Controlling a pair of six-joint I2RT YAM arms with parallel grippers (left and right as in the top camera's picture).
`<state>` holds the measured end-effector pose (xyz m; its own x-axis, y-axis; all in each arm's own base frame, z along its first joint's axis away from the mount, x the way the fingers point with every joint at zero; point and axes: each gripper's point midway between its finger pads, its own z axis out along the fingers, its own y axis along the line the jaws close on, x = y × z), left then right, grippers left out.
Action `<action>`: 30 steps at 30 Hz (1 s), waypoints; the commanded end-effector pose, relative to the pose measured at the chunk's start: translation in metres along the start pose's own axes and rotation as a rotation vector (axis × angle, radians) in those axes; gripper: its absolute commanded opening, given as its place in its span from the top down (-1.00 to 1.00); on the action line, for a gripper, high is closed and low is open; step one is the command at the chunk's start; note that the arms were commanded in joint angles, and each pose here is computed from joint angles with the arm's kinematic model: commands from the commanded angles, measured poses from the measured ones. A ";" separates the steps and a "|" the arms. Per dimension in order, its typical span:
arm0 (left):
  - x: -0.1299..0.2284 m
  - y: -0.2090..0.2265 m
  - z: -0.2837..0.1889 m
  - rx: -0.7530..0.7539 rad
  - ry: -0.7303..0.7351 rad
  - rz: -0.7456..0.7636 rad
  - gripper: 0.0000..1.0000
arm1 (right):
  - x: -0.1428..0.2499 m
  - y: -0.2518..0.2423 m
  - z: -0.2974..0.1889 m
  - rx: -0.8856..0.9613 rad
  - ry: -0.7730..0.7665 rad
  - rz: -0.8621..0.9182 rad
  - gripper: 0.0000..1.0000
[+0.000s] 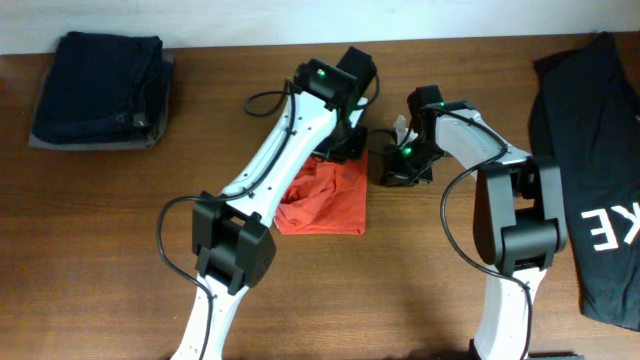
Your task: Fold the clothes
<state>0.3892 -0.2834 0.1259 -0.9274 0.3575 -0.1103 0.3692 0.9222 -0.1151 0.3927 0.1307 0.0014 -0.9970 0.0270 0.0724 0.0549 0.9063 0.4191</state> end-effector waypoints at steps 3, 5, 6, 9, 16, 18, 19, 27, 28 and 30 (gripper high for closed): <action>-0.009 -0.018 -0.002 0.012 -0.052 0.005 0.90 | 0.009 -0.001 0.022 0.010 0.052 0.033 0.69; -0.011 -0.020 -0.002 0.014 -0.061 0.005 0.80 | 0.009 -0.001 0.022 0.010 0.050 0.035 0.69; -0.011 -0.020 -0.002 0.014 -0.061 0.005 0.67 | 0.009 -0.001 0.022 0.010 0.049 0.035 0.69; -0.011 -0.020 -0.002 0.014 -0.061 0.005 0.16 | 0.008 -0.002 0.021 0.010 0.048 0.037 0.67; -0.011 -0.020 -0.002 0.015 -0.059 0.005 -0.03 | 0.003 -0.017 0.013 0.006 0.036 0.080 0.58; -0.011 -0.020 -0.003 0.015 -0.061 0.009 -0.03 | 0.001 -0.025 0.007 0.005 0.034 0.108 0.59; -0.012 -0.020 -0.005 0.016 -0.066 0.013 -0.03 | 0.000 -0.030 0.003 0.004 0.033 0.125 0.59; -0.033 0.036 -0.067 -0.111 -0.203 -0.052 -0.23 | -0.011 -0.057 -0.059 -0.071 0.019 0.110 0.31; -0.035 0.049 -0.076 -0.131 -0.218 -0.082 -0.31 | -0.012 -0.056 -0.069 -0.085 0.014 0.094 0.28; -0.034 0.079 -0.089 -0.138 -0.226 -0.154 -0.40 | -0.019 -0.049 -0.096 -0.114 -0.014 0.047 0.22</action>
<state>0.4160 -0.2659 0.1853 -0.9184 0.2963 -0.2623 0.3242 0.9434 -0.0695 0.3915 0.0462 0.0290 -0.9629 0.1675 0.2116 0.2471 0.8627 0.4413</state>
